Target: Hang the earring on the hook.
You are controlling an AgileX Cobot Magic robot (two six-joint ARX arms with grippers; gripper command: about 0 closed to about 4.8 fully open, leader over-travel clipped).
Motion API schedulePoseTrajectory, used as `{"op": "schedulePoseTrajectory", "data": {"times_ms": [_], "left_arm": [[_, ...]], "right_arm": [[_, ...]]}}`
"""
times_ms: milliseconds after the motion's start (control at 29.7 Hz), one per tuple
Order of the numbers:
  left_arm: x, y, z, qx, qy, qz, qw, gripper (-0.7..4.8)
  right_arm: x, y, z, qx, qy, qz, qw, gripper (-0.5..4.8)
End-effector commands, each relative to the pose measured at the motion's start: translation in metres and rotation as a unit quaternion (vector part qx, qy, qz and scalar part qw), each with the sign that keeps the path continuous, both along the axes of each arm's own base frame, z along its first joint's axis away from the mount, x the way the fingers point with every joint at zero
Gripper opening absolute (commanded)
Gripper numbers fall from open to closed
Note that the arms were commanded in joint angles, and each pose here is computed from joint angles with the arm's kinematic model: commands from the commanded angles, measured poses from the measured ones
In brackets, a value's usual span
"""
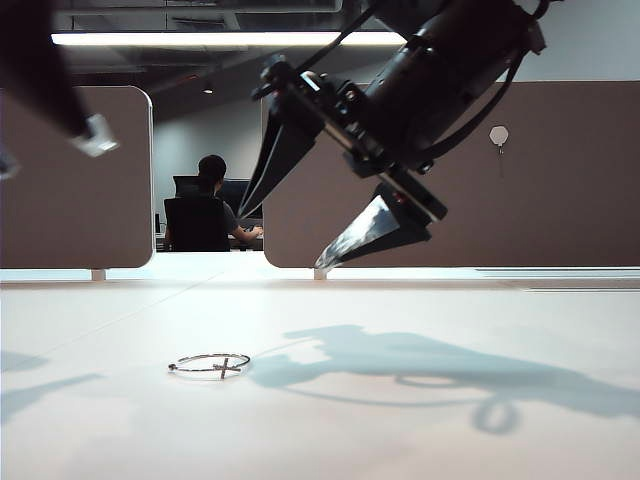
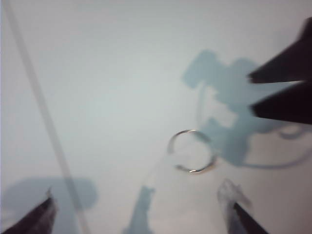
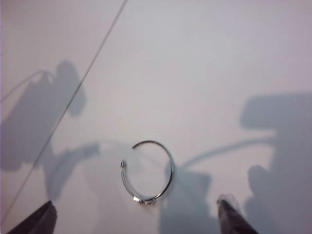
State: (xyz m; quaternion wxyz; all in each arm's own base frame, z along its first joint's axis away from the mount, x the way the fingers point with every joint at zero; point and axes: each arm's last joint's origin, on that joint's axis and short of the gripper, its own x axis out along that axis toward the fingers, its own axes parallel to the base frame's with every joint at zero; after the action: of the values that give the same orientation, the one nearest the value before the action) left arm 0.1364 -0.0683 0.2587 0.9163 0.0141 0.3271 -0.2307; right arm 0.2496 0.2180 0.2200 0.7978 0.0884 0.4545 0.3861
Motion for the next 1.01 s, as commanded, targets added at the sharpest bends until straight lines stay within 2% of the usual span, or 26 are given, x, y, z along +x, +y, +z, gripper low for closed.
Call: {"op": "schedulePoseTrajectory", "data": {"times_ms": [34,337,438,506,607,674,1011], "left_arm": [[-0.001,0.000,0.002,0.008,-0.009,-0.001,1.000,4.79],[0.000,0.000,0.002,0.009,-0.014,0.000,1.000,4.79],[0.000,0.001,0.002,0.016,-0.016,0.009,1.000,4.79],[0.000,0.001,0.002,0.016,-0.017,0.009,1.000,4.79],[0.000,0.001,0.002,0.020,-0.019,0.005,1.000,4.79],[0.000,0.001,0.002,0.024,-0.021,0.002,0.999,4.79],[0.000,0.001,0.002,0.032,-0.026,-0.005,0.999,4.79]], "right_arm": [[-0.003,0.008,-0.006,-0.009,0.002,0.006,1.000,4.26],[-0.010,0.033,-0.039,-0.077,-0.004,-0.003,0.997,4.25],[-0.008,0.036,-0.051,-0.089,0.003,-0.005,0.996,3.94],[-0.008,0.038,-0.060,-0.100,0.016,-0.011,0.995,3.51],[-0.008,0.040,-0.071,-0.114,0.028,-0.012,0.993,3.34],[-0.009,0.042,-0.079,-0.122,0.037,-0.007,0.992,3.00],[-0.021,0.046,-0.112,-0.197,0.082,0.011,0.977,3.06]]}}
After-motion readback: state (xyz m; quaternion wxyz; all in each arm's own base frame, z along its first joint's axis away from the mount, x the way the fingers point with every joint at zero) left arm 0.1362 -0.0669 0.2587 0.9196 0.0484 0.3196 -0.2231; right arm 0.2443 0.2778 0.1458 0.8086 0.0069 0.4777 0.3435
